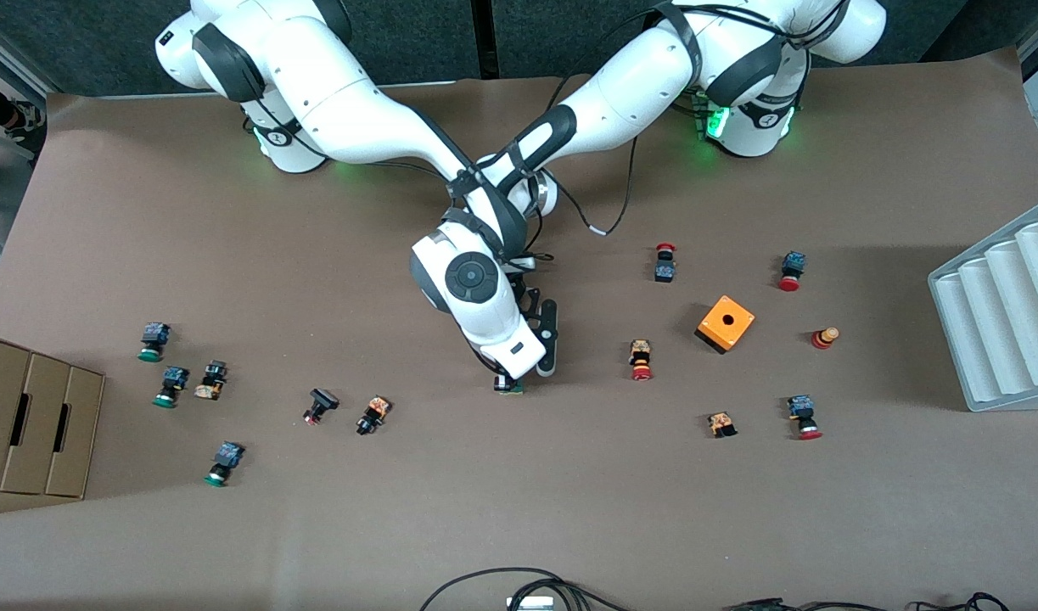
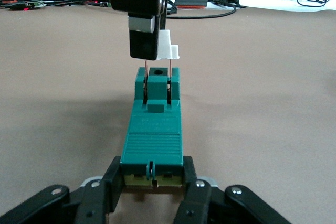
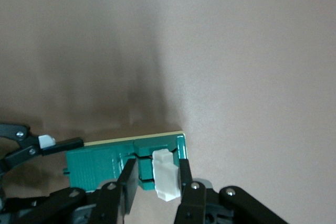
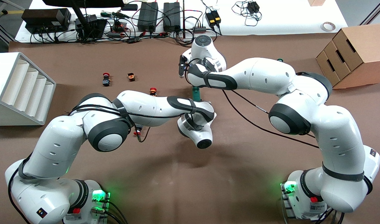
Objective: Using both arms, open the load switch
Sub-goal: 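Close the right gripper on the white lever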
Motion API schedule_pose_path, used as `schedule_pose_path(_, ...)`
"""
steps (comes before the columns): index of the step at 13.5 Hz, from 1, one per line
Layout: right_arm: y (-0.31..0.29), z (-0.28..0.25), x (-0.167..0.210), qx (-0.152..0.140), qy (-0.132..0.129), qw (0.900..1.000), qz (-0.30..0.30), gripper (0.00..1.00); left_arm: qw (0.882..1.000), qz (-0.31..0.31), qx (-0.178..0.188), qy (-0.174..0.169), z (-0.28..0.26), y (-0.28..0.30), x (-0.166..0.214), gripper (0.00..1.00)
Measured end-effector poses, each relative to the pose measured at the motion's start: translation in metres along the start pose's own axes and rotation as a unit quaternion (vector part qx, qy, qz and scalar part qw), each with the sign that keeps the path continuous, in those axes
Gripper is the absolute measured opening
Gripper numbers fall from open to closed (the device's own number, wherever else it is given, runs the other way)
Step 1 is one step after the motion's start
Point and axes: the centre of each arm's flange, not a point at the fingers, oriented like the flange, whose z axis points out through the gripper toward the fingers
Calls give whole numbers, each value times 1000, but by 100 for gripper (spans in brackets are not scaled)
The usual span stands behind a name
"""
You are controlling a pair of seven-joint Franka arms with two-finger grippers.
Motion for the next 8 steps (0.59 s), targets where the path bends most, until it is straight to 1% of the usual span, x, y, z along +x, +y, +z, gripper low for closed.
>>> schedule_pose_path(8,-6,-6,-4,18,-13,1000,2,39,1000,0,0,0,0,0,0,48)
